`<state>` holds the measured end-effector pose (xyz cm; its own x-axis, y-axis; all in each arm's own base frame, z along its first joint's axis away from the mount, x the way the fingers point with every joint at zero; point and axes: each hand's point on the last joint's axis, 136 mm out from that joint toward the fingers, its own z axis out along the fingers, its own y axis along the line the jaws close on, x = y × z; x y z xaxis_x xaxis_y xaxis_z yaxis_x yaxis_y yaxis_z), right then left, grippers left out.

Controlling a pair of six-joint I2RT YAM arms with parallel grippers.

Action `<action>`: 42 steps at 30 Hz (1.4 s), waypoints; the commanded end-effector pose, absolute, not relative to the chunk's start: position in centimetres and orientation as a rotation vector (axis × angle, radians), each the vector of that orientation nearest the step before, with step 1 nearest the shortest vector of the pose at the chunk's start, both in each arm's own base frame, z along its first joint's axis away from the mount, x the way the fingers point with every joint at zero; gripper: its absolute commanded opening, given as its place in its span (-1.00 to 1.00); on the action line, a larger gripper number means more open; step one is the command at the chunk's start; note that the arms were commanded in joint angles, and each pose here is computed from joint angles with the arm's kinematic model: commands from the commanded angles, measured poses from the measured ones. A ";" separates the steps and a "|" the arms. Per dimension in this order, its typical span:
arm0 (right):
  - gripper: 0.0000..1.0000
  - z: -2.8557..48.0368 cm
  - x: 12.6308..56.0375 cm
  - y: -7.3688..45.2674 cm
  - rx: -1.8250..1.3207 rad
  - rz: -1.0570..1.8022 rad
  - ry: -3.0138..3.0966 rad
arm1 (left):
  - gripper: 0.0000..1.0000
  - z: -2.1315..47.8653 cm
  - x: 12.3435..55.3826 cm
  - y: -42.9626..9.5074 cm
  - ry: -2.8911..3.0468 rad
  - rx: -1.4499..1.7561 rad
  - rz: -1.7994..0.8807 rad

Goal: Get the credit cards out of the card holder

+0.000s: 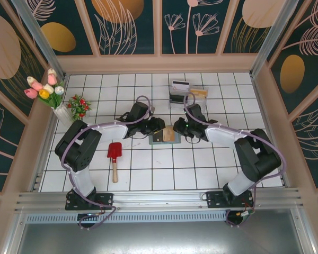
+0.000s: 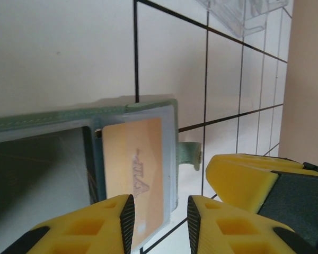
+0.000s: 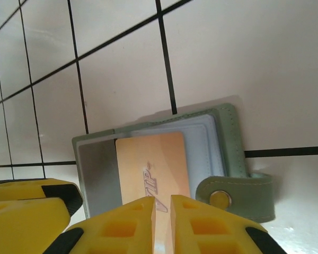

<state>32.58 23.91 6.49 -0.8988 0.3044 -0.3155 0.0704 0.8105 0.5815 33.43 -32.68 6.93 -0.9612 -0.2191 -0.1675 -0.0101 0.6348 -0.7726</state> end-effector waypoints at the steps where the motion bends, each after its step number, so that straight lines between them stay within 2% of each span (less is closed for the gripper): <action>1: -0.65 6.4 32.6 25.0 0.234 0.822 2.626 | -0.30 5.8 32.8 -32.0 2.663 -0.206 -1.195; 25: -0.65 2.2 31.4 24.2 0.231 0.662 2.768 | -0.34 3.4 31.8 -33.2 2.751 -0.144 -1.266; 42: -0.65 1.9 31.3 24.3 0.228 0.667 2.777 | -0.77 3.9 32.3 -33.6 2.734 -0.101 -1.265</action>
<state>31.48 24.36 2.47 -0.9439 0.2341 -0.2329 0.0928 0.8649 0.4933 31.75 -33.49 3.62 -0.9899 -0.1262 -0.0638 -0.0318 0.6384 -0.7690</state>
